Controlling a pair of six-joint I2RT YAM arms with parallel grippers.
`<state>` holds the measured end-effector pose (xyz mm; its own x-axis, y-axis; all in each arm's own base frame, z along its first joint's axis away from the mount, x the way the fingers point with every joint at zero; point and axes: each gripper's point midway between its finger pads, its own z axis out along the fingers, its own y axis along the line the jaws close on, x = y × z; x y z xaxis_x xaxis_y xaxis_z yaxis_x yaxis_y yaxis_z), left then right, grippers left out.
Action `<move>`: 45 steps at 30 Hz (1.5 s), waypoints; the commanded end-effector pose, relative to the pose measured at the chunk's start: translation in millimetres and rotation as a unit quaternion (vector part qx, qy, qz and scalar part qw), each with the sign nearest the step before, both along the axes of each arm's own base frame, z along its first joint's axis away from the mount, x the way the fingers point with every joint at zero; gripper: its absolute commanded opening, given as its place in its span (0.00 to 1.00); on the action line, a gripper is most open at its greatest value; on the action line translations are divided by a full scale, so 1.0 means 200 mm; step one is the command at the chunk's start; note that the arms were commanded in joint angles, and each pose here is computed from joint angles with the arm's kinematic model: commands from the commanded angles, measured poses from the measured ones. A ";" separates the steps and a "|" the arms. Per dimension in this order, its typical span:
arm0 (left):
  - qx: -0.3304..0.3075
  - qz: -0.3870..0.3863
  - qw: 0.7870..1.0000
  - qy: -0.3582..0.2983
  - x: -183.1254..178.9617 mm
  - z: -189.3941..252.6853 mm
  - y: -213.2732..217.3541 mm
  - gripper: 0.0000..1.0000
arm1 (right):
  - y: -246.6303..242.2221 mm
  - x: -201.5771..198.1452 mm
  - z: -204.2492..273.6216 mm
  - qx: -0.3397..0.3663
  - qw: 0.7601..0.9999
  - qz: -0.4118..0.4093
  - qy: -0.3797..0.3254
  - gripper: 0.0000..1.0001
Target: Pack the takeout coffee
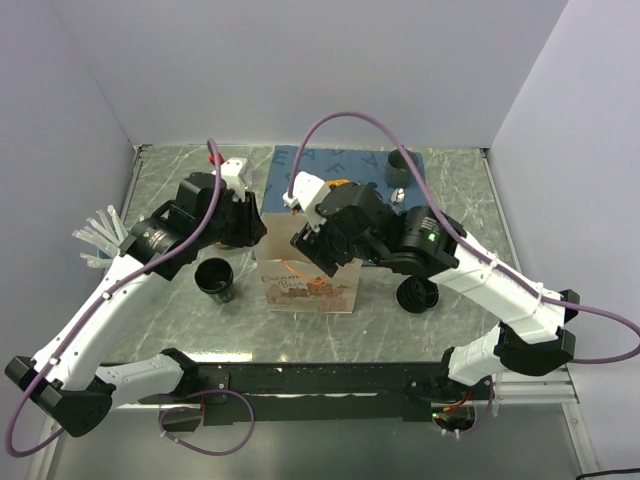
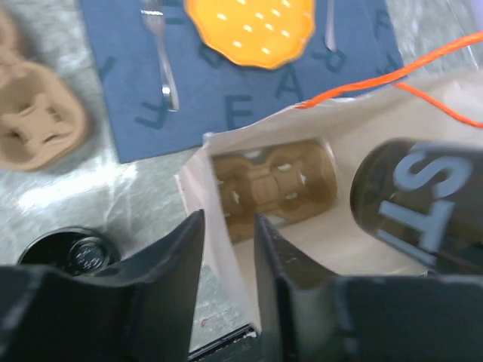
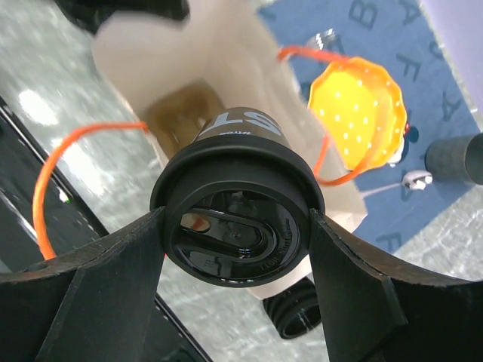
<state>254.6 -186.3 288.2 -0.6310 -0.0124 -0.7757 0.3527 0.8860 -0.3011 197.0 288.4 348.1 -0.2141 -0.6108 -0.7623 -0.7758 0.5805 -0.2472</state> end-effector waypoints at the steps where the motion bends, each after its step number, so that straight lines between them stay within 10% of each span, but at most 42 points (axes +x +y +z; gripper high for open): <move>1: 0.002 0.085 0.996 -0.010 0.03 0.10 0.12 0.43 | -0.03 0.00 -0.01 -0.015 1.000 0.006 -0.024 0.52; 7: -0.039 0.073 0.997 -0.006 -0.04 0.11 0.10 0.62 | -0.02 -0.04 -0.08 -0.033 0.999 0.017 -0.012 0.52; 15: -0.078 0.049 0.995 0.032 -0.17 0.10 0.06 0.61 | 0.02 -0.20 -0.16 -0.019 1.000 0.022 0.011 0.51; 28: -0.124 0.039 0.989 0.067 -0.25 0.00 0.01 0.34 | 0.07 -0.33 -0.24 0.008 0.999 0.033 0.036 0.51; 36: -0.135 0.046 0.988 0.052 -0.18 0.03 -0.02 0.37 | 0.02 -0.37 -0.25 0.025 0.998 0.039 0.043 0.51; 45: -0.141 -0.067 0.988 0.020 -0.24 0.08 -0.27 0.11 | -0.03 -0.37 -0.28 0.034 0.998 0.026 0.042 0.51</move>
<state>211.0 -210.4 285.5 -0.7166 -0.1962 -0.6693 0.2960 0.7833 -0.5466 122.1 284.4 277.6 -0.2464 -0.6399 -0.7278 -0.8398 0.5158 -0.1692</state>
